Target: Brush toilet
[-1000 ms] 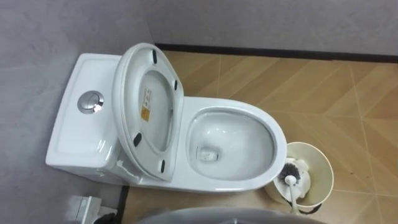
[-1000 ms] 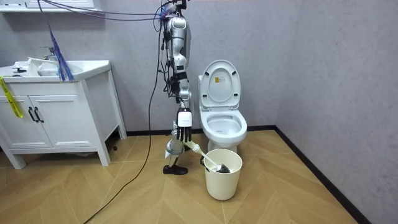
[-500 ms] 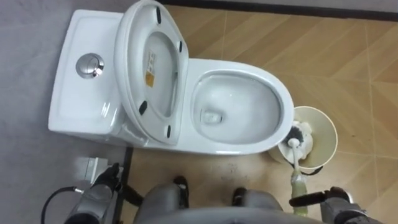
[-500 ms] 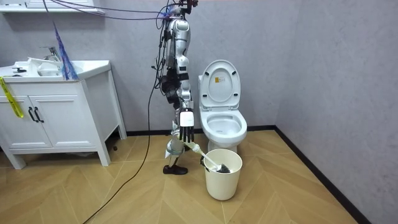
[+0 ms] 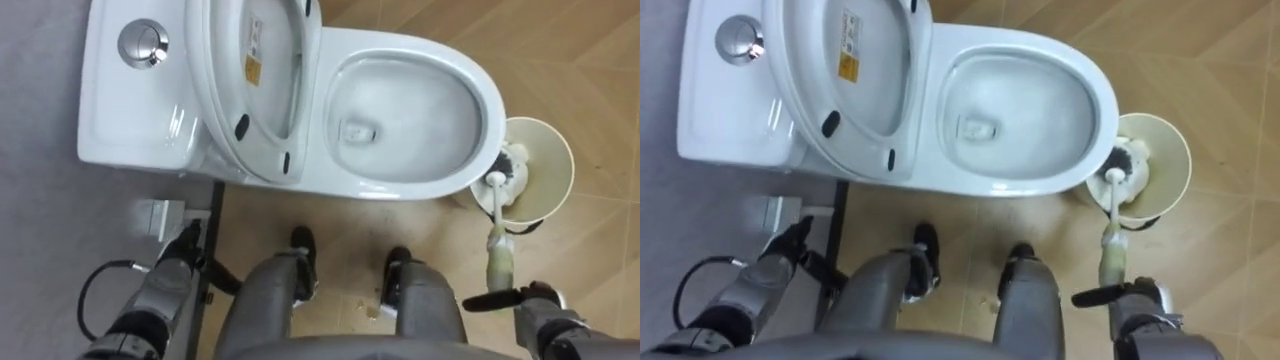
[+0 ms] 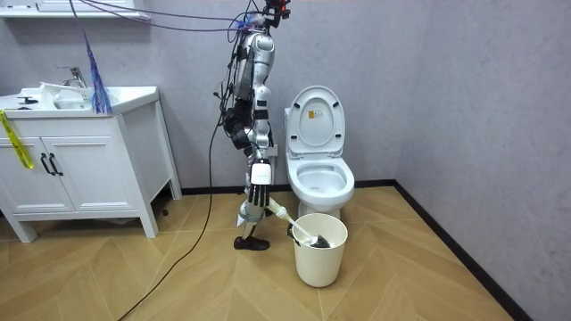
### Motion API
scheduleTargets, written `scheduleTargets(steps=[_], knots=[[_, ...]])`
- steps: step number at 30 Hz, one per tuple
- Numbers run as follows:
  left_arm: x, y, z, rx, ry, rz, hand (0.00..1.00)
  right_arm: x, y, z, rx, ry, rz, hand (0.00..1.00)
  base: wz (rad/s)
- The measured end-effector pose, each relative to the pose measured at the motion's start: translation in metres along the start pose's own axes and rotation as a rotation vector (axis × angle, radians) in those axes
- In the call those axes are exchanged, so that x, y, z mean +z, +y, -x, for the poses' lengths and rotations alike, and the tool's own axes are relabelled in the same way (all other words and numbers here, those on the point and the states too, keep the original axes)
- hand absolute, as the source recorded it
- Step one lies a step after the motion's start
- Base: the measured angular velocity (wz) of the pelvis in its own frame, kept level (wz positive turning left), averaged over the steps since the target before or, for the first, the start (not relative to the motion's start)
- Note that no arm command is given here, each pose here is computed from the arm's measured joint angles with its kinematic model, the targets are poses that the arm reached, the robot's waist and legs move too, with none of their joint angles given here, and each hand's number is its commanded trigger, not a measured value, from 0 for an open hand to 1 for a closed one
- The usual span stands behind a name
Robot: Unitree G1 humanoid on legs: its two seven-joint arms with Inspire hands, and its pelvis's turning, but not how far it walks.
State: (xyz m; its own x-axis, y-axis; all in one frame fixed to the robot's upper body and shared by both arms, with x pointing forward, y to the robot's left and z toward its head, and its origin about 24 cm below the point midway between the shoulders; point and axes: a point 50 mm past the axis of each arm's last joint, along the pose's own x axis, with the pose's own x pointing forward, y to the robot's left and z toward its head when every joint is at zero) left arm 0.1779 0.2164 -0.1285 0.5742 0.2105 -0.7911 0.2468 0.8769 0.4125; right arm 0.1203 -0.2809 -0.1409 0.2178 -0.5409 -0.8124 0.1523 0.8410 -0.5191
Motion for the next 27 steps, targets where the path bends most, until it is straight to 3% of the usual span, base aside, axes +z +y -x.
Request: scheduleTargets(steps=[12, 20, 27], knots=[[0.048, 0.006, 0.003, 0.095, -0.174, 0.102, 0.00, 0.039, -0.010, 0.001, -0.053, -0.098, -0.029, 0.00, 0.06], [0.095, -0.023, 0.016, 0.014, -0.375, 0.174, 0.00, 0.068, -0.028, 0.003, -0.155, -0.165, -0.083, 0.00, 0.01], [0.094, -0.030, 0.018, -0.020, -0.382, 0.152, 0.00, 0.086, -0.036, 0.007, -0.193, -0.222, -0.178, 0.00, 0.01]])
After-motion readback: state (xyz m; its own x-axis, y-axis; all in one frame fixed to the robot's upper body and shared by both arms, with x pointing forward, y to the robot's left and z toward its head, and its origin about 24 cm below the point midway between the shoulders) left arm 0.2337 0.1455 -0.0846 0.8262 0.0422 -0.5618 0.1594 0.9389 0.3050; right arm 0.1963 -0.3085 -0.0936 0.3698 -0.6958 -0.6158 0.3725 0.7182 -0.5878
